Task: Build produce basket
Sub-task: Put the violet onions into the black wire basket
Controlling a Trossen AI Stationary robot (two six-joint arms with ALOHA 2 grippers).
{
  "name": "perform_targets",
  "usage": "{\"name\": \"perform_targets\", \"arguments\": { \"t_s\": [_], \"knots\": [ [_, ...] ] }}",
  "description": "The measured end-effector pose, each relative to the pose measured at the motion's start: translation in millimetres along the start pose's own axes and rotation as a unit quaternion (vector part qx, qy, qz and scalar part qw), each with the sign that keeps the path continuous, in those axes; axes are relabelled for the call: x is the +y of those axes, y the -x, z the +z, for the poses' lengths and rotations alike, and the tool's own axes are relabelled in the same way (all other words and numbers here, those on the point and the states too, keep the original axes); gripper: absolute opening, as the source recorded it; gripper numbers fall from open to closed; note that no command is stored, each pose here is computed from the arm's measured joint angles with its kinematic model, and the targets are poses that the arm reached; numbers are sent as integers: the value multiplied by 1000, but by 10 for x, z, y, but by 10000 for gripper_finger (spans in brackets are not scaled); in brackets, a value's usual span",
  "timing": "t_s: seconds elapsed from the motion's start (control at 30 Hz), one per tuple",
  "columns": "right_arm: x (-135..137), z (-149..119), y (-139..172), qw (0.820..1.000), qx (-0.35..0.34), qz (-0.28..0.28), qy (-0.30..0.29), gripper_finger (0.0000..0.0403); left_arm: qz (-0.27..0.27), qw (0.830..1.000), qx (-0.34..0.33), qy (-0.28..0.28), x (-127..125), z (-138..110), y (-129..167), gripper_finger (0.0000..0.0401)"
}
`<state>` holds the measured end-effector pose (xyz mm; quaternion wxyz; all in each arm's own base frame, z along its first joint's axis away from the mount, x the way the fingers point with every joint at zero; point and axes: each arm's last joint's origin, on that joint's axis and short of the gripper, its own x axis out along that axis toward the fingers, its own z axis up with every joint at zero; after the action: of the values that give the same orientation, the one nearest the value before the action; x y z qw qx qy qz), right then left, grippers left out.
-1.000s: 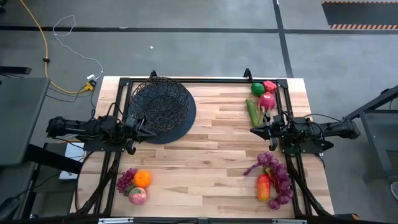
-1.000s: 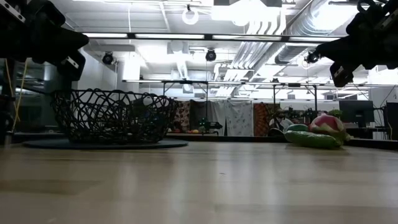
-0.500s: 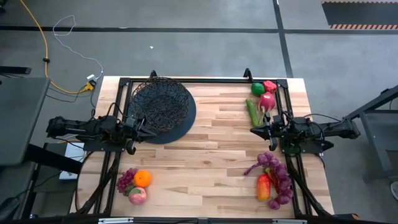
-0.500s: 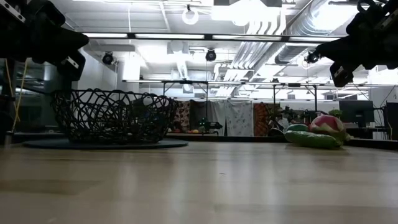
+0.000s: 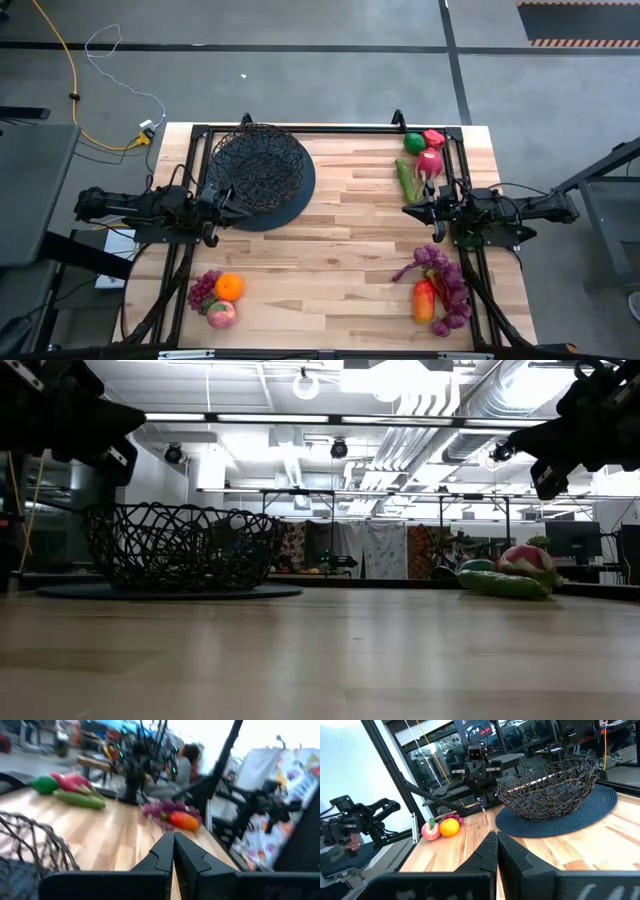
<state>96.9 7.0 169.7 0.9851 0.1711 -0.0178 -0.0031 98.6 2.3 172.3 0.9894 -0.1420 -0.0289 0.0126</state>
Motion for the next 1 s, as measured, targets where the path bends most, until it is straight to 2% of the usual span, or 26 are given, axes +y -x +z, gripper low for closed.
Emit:
{"name": "perform_targets", "arguments": {
  "t_s": [0.07,0.17,0.33,0.4,0.5,0.63,0.77,0.9,1.0],
  "knots": [
    [0,0,0,1000,0,0,0,0,17,1000,-24,1,3,38,1,1],
    [0,1,0,1000,0,0,0,0,9,995,-93,14,-26,166,15,1],
    [0,0,0,1000,0,0,0,0,47,967,-247,28,-55,434,85,1],
    [0,0,0,1000,0,0,0,0,58,959,-276,26,-83,562,102,1],
    [0,0,0,1000,0,0,0,0,67,965,-253,21,-144,772,59,1],
    [0,0,0,1000,0,0,0,0,106,984,-144,-6,-222,1038,-100,6],
    [0,0,0,1000,0,0,0,0,159,986,-45,-30,-282,1288,-218,41],
    [0,-1,0,1000,0,0,4,0,208,977,-34,-22,-332,1542,-278,101],
    [-5,5,0,999,-5,-9,45,0,246,967,-63,-4,-352,1693,-298,150]
  ]
}}
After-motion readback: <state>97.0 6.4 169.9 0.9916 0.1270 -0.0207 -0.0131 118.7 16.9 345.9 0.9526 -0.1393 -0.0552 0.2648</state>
